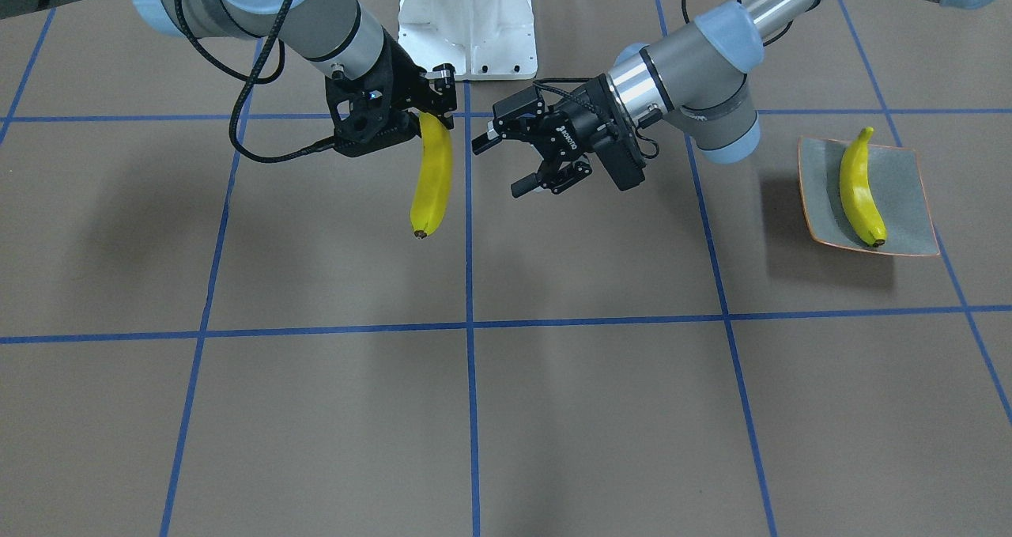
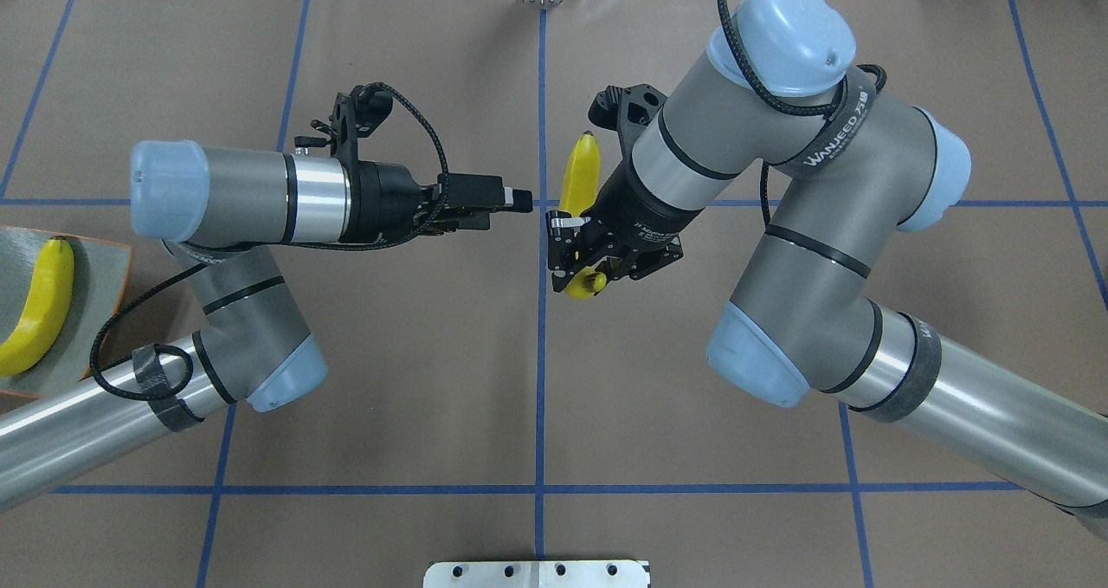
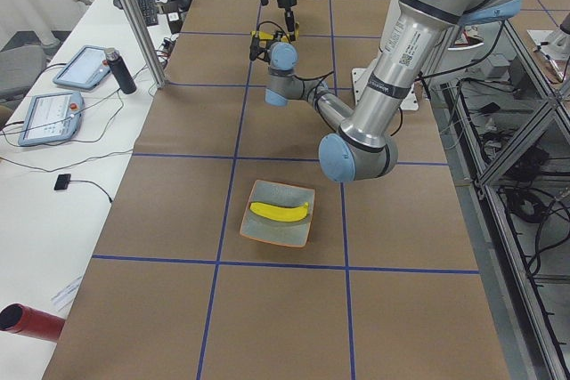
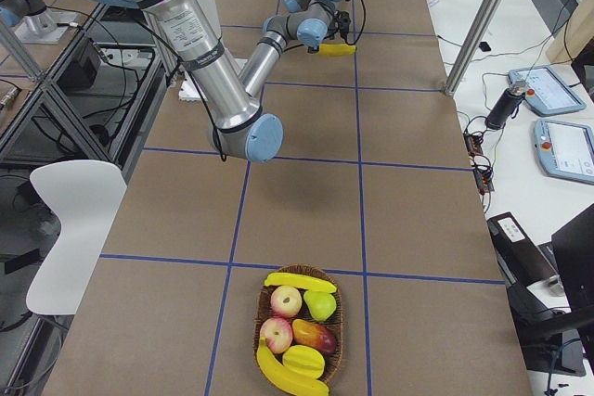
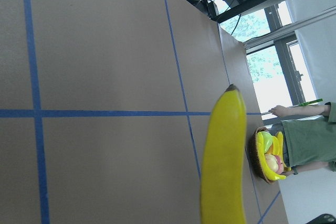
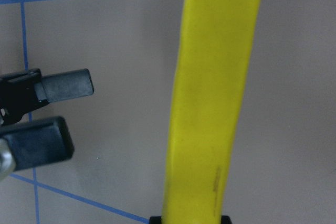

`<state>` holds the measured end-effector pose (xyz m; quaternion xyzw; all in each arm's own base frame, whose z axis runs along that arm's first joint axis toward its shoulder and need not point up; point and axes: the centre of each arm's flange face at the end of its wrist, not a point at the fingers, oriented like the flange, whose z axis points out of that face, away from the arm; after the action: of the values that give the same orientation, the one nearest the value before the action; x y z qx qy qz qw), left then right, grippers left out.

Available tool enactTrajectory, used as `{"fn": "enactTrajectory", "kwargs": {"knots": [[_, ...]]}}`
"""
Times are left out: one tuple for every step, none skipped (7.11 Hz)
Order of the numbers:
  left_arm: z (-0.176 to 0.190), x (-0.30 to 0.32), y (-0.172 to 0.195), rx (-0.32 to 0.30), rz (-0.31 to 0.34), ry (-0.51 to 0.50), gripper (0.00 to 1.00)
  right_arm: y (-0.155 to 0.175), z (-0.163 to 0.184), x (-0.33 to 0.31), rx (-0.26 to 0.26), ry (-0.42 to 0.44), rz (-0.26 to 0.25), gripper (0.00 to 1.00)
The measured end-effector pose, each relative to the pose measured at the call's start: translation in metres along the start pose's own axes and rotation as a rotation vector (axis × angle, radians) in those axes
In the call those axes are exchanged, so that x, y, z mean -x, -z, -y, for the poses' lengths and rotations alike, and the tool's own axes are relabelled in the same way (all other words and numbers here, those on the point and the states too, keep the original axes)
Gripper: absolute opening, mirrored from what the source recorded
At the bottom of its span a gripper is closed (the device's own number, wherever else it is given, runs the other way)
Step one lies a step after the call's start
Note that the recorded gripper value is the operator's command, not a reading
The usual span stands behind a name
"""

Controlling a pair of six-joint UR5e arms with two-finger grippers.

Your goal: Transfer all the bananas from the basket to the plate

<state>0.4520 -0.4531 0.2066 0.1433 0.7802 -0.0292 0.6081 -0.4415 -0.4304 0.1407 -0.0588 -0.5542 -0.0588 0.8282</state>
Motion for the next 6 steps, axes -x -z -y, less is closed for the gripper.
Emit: {"fn": "enactTrajectory", "kwargs": {"knots": [[0.005, -0.006, -0.009, -0.016, -0.006, 0.011, 1.0, -0.003, -0.002, 0.001, 0.005, 0.004, 0.001, 0.0], [0.008, -0.007, -0.016, -0.024, -0.004, 0.017, 1.0, -0.003, -0.004, 0.003, 0.006, 0.01, 0.005, 0.0], [0.01, -0.007, -0.019, -0.026, -0.001, 0.02, 1.0, -0.004, -0.005, 0.005, 0.005, 0.018, 0.012, 0.0], [0.011, -0.006, -0.023, -0.026, 0.002, 0.022, 1.0, -0.004, -0.006, 0.006, 0.004, 0.023, 0.016, 0.0], [0.01, -0.006, -0.028, -0.023, 0.004, 0.027, 1.0, -0.004, -0.006, 0.006, 0.004, 0.025, 0.017, 0.0], [0.006, -0.006, -0.033, -0.016, 0.005, 0.032, 1.0, -0.004, -0.006, 0.006, 0.005, 0.027, 0.017, 0.0]]}}
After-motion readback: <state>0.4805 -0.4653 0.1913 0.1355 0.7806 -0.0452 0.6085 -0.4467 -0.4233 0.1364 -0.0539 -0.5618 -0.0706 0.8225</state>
